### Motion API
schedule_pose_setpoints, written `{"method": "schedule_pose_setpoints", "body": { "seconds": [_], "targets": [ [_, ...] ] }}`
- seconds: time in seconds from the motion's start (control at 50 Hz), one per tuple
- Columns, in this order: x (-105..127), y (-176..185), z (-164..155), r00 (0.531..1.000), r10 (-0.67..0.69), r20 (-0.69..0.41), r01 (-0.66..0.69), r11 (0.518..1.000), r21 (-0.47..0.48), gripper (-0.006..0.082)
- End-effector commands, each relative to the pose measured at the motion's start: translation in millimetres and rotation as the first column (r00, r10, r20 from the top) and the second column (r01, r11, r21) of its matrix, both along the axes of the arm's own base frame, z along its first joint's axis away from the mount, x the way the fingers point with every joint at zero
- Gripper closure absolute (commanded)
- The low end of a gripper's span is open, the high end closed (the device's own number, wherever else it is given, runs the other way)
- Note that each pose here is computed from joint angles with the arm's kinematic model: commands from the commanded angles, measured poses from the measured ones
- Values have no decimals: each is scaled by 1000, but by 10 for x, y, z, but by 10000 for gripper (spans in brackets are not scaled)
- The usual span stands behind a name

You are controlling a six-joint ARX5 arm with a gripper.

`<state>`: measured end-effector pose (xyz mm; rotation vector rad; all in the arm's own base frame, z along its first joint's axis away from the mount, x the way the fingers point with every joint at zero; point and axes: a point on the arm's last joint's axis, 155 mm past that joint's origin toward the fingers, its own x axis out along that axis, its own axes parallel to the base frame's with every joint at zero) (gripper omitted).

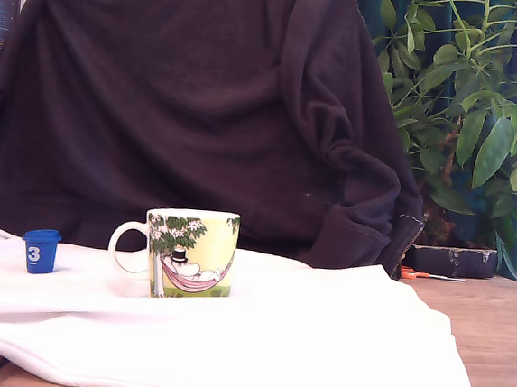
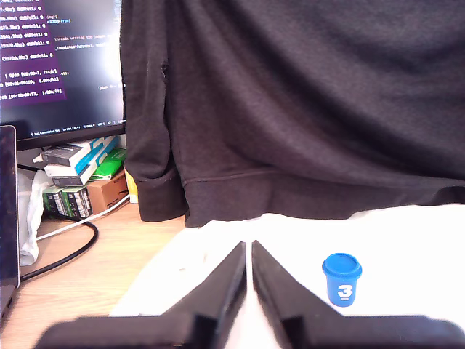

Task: Pick the blue coffee capsule and place it inside the green coffee cup

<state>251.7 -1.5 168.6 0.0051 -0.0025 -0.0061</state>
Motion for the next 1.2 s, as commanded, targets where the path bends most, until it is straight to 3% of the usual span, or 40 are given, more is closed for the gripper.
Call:
{"method": "schedule_pose_setpoints", "body": {
  "seconds": [0.0, 0.38, 0.56, 0.72, 0.98, 1.06, 1.18],
  "targets": [
    [-39, -157, -247, 991, -81, -110, 68, 991, -117, 786],
    [-40, -213, -195, 990, -111, -89, 100, 987, -124, 786],
    [-66, -396, 113, 977, -211, 25, 210, 942, -260, 786],
    [-76, -515, 175, 961, -276, 23, 271, 920, -282, 786],
    [140, -555, 362, 955, -295, 20, 289, 917, -274, 775],
    [263, -594, 317, 951, -310, -11, 295, 914, -277, 665],
    [453, -657, 204, 943, -328, -59, 309, 927, -211, 160]
  ]
}}
